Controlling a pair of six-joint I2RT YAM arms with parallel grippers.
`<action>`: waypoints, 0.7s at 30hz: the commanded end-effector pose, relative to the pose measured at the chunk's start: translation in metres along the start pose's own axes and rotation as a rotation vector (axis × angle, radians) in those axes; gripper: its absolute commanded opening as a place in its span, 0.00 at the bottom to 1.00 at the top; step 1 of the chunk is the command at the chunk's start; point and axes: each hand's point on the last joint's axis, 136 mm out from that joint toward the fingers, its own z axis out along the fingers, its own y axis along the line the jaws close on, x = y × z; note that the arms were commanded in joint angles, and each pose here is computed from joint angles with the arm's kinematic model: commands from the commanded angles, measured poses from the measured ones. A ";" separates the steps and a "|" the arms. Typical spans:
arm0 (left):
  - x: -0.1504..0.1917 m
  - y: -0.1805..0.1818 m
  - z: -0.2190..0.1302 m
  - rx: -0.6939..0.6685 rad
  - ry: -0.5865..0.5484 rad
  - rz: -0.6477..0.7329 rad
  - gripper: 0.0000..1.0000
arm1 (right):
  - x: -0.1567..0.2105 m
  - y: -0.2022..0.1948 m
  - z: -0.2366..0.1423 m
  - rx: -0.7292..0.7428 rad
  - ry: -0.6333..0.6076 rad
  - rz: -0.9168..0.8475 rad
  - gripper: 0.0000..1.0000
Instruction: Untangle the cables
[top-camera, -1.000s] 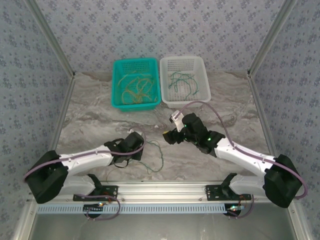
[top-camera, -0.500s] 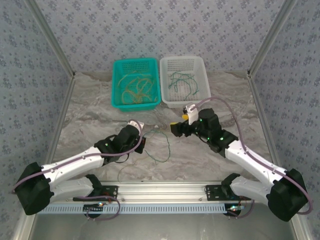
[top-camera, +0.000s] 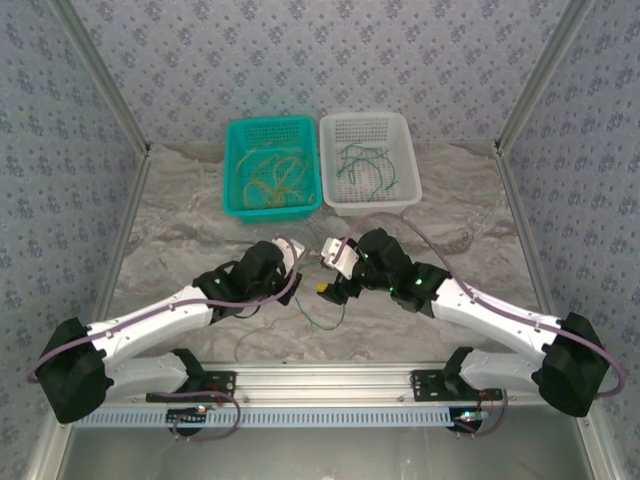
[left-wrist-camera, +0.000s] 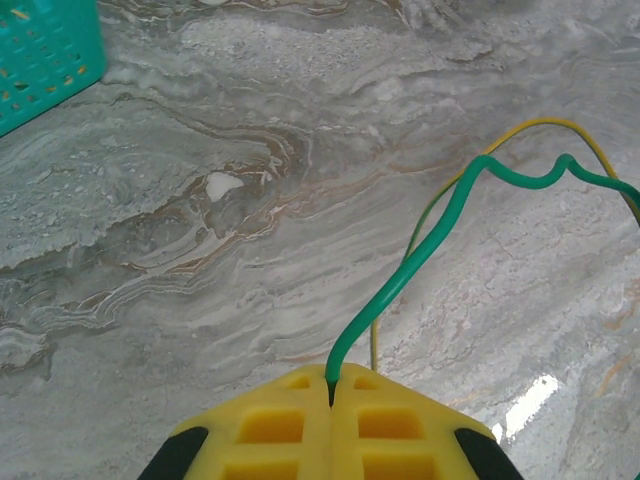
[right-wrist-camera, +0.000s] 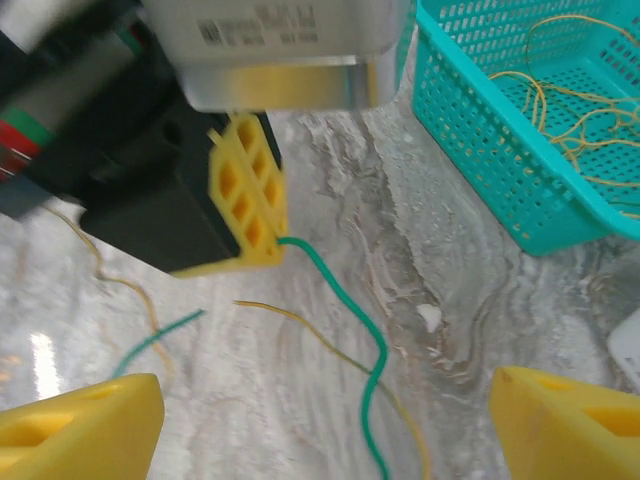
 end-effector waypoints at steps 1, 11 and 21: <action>-0.013 -0.009 -0.005 0.043 -0.026 0.049 0.00 | 0.004 -0.010 0.008 0.035 -0.012 -0.165 0.86; -0.018 -0.016 -0.007 0.069 -0.046 0.061 0.00 | -0.008 -0.007 0.040 -0.030 0.040 -0.270 0.60; -0.026 -0.003 -0.018 -0.002 -0.116 0.039 0.00 | -0.019 -0.019 0.042 0.017 0.026 -0.223 0.00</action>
